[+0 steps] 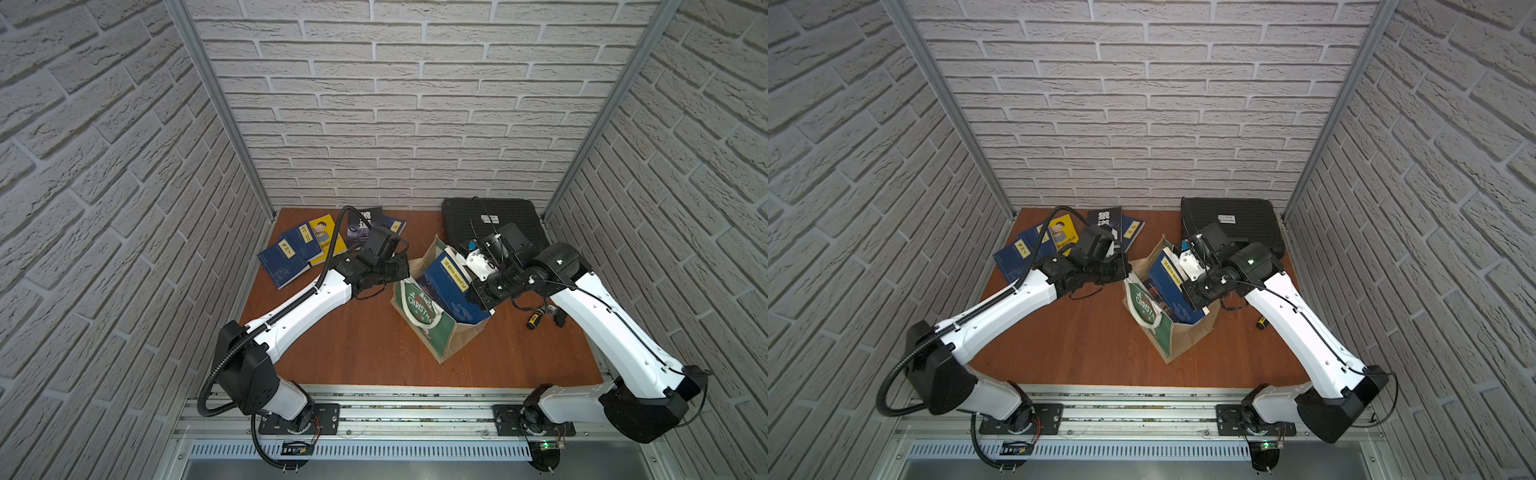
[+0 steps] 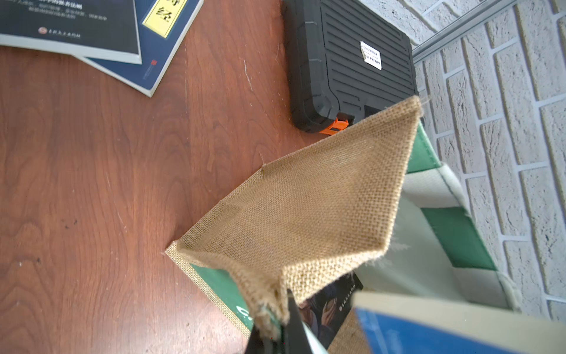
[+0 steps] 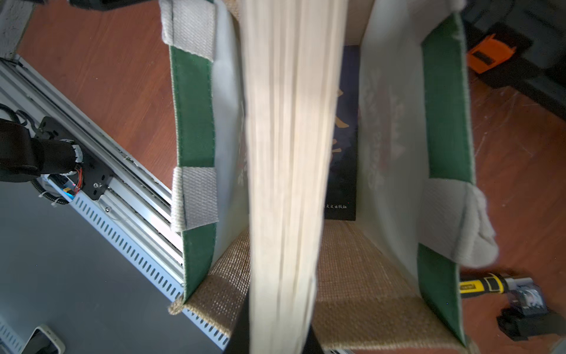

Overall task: Put the books into the canvas bag
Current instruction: Place the book in the canvas bag.

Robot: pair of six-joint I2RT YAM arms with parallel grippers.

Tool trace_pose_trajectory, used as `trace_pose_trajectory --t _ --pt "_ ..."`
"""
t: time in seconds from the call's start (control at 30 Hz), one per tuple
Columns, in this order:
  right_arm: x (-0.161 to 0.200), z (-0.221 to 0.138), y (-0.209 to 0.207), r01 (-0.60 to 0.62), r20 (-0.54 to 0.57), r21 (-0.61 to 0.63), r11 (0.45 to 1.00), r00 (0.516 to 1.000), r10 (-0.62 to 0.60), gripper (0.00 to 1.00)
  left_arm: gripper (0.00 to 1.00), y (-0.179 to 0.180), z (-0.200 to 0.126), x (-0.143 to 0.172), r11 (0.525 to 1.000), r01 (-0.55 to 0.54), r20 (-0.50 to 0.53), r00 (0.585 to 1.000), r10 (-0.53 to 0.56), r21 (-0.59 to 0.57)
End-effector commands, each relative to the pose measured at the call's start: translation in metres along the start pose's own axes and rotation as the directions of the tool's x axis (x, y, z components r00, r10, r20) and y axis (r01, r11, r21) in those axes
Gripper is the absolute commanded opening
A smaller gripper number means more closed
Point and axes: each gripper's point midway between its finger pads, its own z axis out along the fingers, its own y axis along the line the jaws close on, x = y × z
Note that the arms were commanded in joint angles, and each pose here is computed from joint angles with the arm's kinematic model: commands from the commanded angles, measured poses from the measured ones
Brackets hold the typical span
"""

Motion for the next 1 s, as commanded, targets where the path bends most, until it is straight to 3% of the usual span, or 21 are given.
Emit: trace_pose_trajectory --t 0.0,0.3,0.5,0.6,0.8,0.97 --pt "0.002 0.016 0.016 -0.027 -0.083 -0.100 0.995 0.996 0.019 0.06 0.00 -0.030 -0.014 -0.039 0.993 -0.074 0.107 0.992 0.064 0.094" --pt "-0.031 0.067 0.026 -0.097 -0.085 -0.172 0.980 0.993 0.083 0.06 0.00 -0.037 -0.016 -0.035 0.987 -0.082 0.088 0.994 0.071 0.137" --pt "-0.018 0.121 0.007 -0.087 -0.237 -0.104 0.991 0.970 0.060 0.06 0.00 -0.033 -0.025 -0.040 0.988 -0.073 0.093 0.994 0.061 0.133" --pt "-0.013 0.138 -0.007 -0.083 -0.260 -0.036 0.996 0.963 0.071 0.06 0.00 -0.033 -0.032 -0.040 0.989 -0.082 0.094 0.993 0.071 0.127" --pt "-0.024 0.134 -0.049 -0.042 -0.188 0.201 0.979 0.979 0.081 0.07 0.00 -0.028 -0.036 -0.040 0.990 -0.081 0.105 0.992 0.069 0.114" --pt "-0.030 0.107 -0.069 -0.064 -0.102 0.321 0.945 0.990 0.102 0.25 0.00 -0.023 -0.034 -0.039 0.991 -0.075 0.092 0.994 0.065 0.107"
